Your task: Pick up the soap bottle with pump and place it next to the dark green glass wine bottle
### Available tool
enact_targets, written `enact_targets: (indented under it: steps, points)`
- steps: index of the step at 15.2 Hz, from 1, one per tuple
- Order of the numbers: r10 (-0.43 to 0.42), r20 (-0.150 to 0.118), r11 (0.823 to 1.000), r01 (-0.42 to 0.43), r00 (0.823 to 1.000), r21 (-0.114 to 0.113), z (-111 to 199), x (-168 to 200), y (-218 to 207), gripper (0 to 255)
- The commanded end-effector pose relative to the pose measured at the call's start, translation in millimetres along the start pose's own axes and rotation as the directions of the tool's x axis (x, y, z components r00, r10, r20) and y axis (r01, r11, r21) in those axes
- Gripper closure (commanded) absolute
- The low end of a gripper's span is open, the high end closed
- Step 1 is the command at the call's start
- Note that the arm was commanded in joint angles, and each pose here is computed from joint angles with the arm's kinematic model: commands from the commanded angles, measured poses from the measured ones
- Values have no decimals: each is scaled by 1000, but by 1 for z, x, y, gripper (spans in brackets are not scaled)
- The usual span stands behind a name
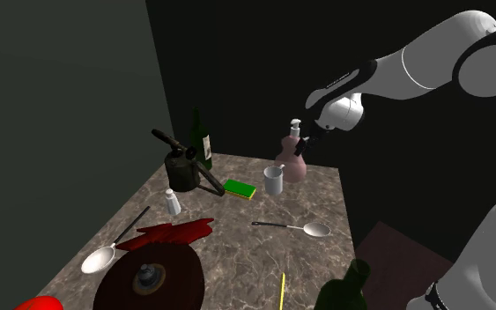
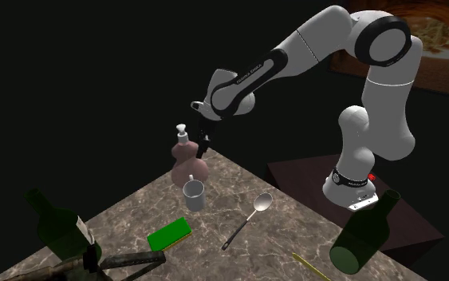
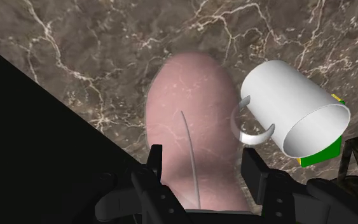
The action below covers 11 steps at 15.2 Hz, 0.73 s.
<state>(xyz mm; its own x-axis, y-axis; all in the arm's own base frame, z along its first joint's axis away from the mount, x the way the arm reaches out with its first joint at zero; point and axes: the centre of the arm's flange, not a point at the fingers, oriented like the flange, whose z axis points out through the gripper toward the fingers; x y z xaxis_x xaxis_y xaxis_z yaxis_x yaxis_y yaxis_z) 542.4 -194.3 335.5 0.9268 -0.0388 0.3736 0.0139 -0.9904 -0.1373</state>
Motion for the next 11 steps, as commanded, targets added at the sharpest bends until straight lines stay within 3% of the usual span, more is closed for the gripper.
enact_targets:
  steps: [1,8,11]
  points:
    - [0,1,1000,0,1000,0,0,0,0,255]
    - [0,1,1000,0,1000,0,0,0,0,255]
    - [0,1,1000,0,1000,0,-14,6,-2,255]
